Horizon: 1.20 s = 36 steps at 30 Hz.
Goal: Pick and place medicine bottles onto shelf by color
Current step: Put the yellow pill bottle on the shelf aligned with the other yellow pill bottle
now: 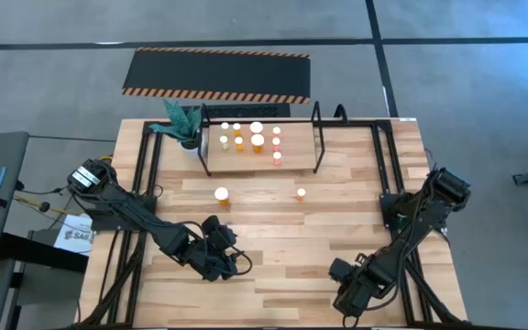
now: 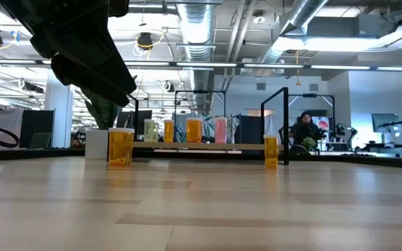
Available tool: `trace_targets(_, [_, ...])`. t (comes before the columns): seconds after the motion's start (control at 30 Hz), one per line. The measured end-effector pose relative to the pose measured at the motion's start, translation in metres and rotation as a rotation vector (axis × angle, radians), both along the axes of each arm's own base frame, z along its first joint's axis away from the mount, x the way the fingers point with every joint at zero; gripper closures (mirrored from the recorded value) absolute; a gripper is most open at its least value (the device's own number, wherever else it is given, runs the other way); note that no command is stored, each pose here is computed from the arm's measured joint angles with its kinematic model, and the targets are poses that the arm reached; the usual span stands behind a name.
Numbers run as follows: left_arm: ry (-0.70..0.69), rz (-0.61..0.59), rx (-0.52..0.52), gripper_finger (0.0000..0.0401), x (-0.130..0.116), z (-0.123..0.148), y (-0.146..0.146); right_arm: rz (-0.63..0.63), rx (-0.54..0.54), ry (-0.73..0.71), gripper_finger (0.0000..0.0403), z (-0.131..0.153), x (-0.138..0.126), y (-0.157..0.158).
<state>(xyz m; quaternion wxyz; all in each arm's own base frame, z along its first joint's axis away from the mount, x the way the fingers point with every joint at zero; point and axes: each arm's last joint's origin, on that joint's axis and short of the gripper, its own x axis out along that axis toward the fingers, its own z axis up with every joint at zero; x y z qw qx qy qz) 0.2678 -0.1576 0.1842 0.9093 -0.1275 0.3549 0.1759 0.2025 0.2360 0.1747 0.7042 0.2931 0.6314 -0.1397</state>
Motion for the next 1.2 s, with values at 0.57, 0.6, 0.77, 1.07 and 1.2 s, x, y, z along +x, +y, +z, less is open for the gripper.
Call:
trace_targets(0.57, [-0.004, 0.01, -0.01, 0.0147, 0.0, 0.0, 0.0, 0.056, 0.014, 0.015, 0.0257, -0.011, 0.005, 0.004])
trace_targets(0.6, [-0.004, 0.01, -0.01, 0.0147, 0.0, 0.0, 0.0, 0.056, 0.015, 0.014, 0.0262, -0.011, 0.006, 0.004])
trace_targets(0.77, [-0.004, 0.01, -0.009, 0.0147, 0.0, 0.0, 0.0, 0.052, 0.022, 0.005, 0.0283, -0.01, 0.009, 0.002])
trace_targets(1.07, [-0.004, 0.01, -0.009, 0.0147, 0.0, 0.0, 0.0, 0.081, 0.003, -0.022, 0.0275, -0.01, 0.032, -0.019])
trace_targets(1.2, [-0.008, 0.023, -0.022, 0.0147, 0.0, 0.0, 0.0, 0.148, -0.025, -0.05, 0.0278, -0.006, 0.051, -0.039])
